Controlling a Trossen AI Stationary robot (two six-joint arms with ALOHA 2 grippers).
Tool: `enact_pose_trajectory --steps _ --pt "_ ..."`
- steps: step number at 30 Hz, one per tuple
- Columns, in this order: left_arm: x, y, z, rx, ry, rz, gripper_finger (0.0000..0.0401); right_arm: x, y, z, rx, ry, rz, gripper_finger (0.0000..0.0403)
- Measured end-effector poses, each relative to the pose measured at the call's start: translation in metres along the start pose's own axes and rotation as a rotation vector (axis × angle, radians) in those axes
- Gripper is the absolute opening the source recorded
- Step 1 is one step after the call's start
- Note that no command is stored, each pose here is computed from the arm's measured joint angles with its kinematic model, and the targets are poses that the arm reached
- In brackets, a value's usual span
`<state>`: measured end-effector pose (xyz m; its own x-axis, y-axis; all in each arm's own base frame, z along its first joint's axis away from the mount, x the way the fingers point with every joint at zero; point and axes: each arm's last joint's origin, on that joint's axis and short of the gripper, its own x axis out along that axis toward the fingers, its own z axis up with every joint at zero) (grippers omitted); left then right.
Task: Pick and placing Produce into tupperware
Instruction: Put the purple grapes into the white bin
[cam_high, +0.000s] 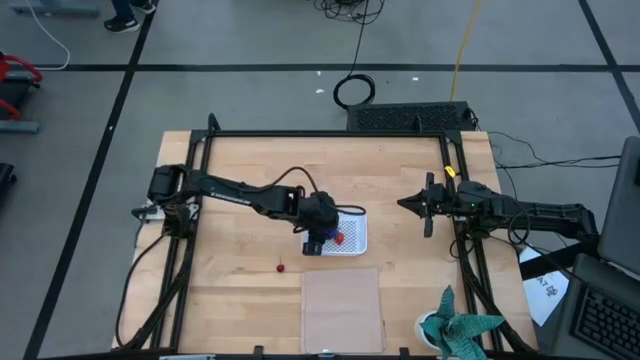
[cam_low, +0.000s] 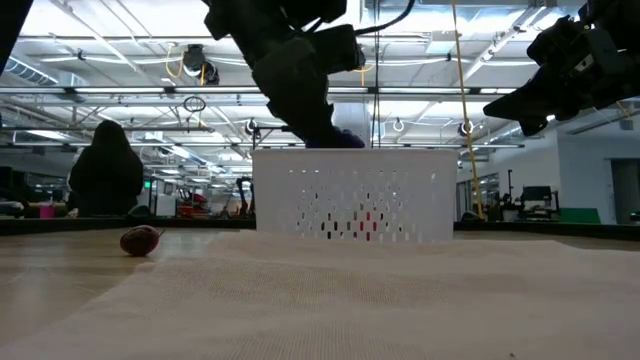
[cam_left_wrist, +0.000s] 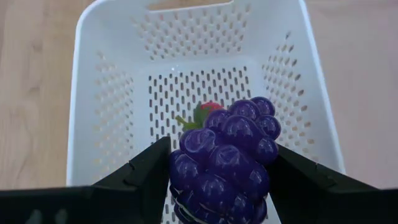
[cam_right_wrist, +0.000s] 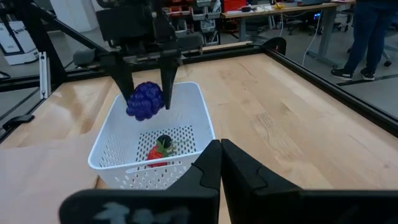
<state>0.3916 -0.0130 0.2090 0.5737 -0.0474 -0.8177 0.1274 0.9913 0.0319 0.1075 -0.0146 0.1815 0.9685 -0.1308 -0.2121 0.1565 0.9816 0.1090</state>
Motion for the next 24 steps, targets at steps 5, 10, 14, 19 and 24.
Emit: enact_pose_trajectory --steps 5,10,14,19,24 --pt "0.003 0.002 -0.002 -0.064 0.014 0.016 0.0223 0.0 0.0 0.0 0.0 0.0 0.0 0.0" --pt "0.004 0.001 -0.005 -0.112 0.05 0.013 0.0223 0.0 0.0 0.0 -0.002 0.0 0.0 0.0" --pt "0.007 0.001 -0.006 -0.123 0.054 0.013 0.0223 0.0 0.0 0.0 -0.003 0.0 0.0 0.0" --pt "0.018 -0.002 -0.008 -0.12 0.068 0.006 0.0223 0.0 0.0 0.0 -0.003 -0.001 0.0 0.0" --pt "0.028 0.0 -0.009 -0.106 0.058 0.009 0.0223 0.001 0.0 0.0 -0.002 0.004 0.0 0.0"
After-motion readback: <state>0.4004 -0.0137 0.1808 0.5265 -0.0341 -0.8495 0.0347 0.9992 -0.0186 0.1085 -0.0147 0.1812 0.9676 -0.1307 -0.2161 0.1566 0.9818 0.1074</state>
